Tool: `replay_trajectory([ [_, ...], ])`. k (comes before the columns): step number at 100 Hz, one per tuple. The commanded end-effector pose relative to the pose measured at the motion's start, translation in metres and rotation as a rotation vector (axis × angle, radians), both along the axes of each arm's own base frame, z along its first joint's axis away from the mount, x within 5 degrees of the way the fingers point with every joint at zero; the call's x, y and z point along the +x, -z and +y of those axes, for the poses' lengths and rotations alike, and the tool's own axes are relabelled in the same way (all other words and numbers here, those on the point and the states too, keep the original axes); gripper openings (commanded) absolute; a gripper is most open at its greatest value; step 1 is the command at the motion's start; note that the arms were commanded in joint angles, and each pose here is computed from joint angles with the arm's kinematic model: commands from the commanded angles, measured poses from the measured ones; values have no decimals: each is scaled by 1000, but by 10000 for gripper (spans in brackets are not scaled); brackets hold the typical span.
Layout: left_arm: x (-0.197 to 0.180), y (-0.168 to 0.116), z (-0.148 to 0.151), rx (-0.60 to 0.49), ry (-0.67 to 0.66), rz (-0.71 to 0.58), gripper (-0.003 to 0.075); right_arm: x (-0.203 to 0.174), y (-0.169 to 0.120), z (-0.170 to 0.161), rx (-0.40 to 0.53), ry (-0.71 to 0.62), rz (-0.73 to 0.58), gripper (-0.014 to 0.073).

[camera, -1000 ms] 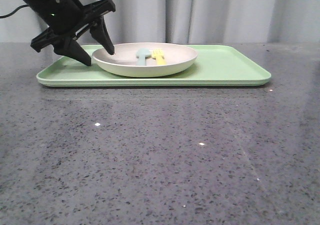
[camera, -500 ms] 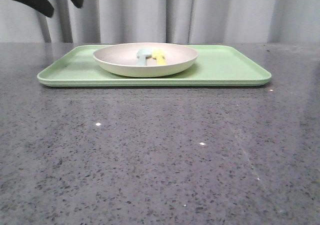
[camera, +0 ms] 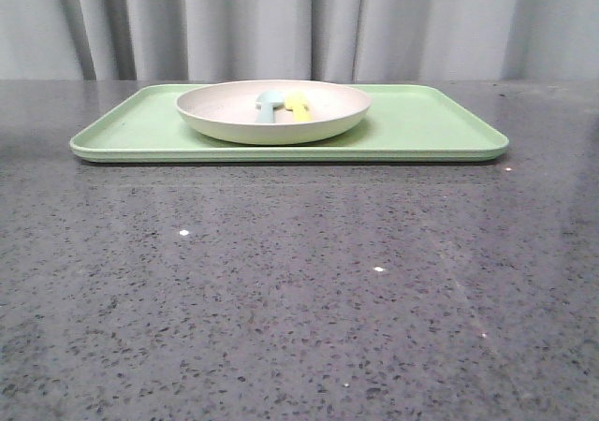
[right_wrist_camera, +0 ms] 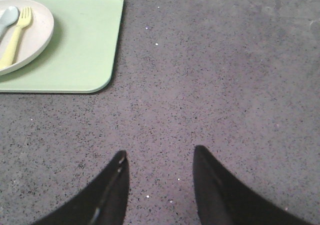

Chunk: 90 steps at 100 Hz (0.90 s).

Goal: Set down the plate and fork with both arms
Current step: 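Raise the left gripper away from the plate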

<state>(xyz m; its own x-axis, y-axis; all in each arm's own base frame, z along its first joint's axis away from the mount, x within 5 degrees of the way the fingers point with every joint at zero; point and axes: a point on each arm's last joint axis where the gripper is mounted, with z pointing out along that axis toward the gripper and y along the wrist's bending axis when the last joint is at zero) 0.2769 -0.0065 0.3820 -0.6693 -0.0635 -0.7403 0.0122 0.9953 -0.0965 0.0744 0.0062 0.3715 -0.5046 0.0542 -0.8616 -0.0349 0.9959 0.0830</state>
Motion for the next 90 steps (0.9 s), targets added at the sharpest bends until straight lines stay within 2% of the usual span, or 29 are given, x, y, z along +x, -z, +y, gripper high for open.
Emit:
replay_trajectory([
  [1, -24, -15, 3, 18, -21, -121, 447, 5, -14, 0, 0, 2, -88, 325],
  [52, -136, 50, 4, 34, -25, -134, 447, 4, -13, 0, 0, 1, -73, 325],
  [78, -153, 52, 4, 33, -25, -173, 447, 3, -12, 1, 7, -2, -63, 325],
  [90, -153, 52, 4, 33, -25, -173, 447, 4, -13, 4, 48, -19, -69, 325],
])
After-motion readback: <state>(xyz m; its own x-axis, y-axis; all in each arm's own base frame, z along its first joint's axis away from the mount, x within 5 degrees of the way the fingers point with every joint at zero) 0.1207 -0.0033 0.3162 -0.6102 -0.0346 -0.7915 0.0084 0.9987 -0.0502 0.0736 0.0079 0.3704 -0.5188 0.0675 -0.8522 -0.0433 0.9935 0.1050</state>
